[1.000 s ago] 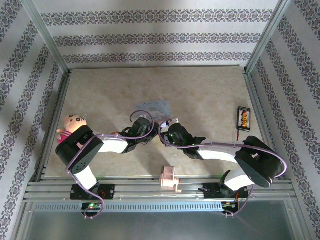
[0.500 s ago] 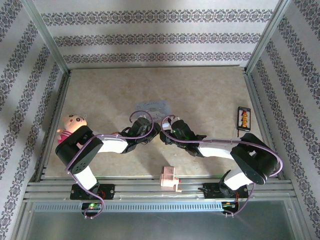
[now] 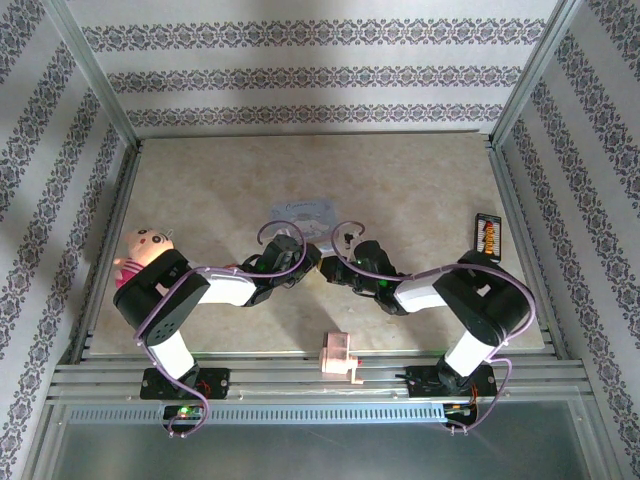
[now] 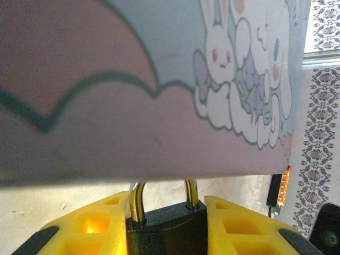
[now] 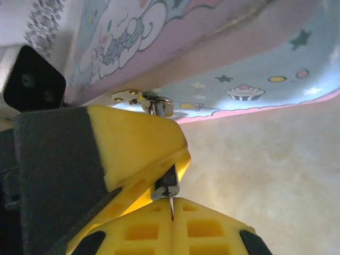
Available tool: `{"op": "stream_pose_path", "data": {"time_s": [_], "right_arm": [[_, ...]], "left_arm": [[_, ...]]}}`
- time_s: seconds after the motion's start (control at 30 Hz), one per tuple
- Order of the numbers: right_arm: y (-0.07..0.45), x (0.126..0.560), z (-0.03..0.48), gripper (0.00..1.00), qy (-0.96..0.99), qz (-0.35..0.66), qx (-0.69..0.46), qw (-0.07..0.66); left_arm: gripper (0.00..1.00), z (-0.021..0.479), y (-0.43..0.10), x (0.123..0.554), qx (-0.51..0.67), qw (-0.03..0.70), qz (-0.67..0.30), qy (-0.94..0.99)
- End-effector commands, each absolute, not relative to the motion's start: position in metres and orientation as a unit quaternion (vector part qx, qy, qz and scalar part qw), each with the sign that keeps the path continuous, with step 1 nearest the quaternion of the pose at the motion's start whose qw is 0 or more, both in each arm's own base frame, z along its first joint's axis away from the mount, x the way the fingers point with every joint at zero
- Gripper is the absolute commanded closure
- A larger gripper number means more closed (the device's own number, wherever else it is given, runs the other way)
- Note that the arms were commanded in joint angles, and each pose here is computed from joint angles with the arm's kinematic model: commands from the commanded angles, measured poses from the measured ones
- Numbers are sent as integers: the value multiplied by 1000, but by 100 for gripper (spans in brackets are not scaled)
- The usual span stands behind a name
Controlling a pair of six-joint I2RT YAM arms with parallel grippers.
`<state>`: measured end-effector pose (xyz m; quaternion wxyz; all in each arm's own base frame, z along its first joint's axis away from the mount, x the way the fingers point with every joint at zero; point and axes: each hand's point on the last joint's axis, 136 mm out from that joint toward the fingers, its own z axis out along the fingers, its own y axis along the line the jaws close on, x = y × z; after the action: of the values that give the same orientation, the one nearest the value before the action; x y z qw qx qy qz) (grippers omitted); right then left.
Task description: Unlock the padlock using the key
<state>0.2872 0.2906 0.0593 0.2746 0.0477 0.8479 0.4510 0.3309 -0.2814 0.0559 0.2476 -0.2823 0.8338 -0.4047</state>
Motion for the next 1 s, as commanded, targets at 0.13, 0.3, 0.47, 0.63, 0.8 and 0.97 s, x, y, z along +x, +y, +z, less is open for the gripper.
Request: {"op": "stream_pose_path", "data": {"time_s": [0.13,0.3,0.47,0.63,0.8,0.97], "right_arm": [[294,304,74,100,772,562,160,249],[301,308,70,100,744,599,207,212],[301,310,71,100,731,603,247,200],[296,310,76,100,717,606,282,197],[299,310,82,100,708,614,290,192],[299,310,81,100,708,614,292,190]], "left_arm": [[96,86,-310,329,-254,236,-482,804],[97,87,-312,331,-253,241,-497,794],[92,86,-313,332,-256,244,-511,783],[75,89,-308,335,-261,264,-514,773],[53,88,-304,340,-261,285,-510,768],[51,76,-301,343,-277,289,-516,757]]}}
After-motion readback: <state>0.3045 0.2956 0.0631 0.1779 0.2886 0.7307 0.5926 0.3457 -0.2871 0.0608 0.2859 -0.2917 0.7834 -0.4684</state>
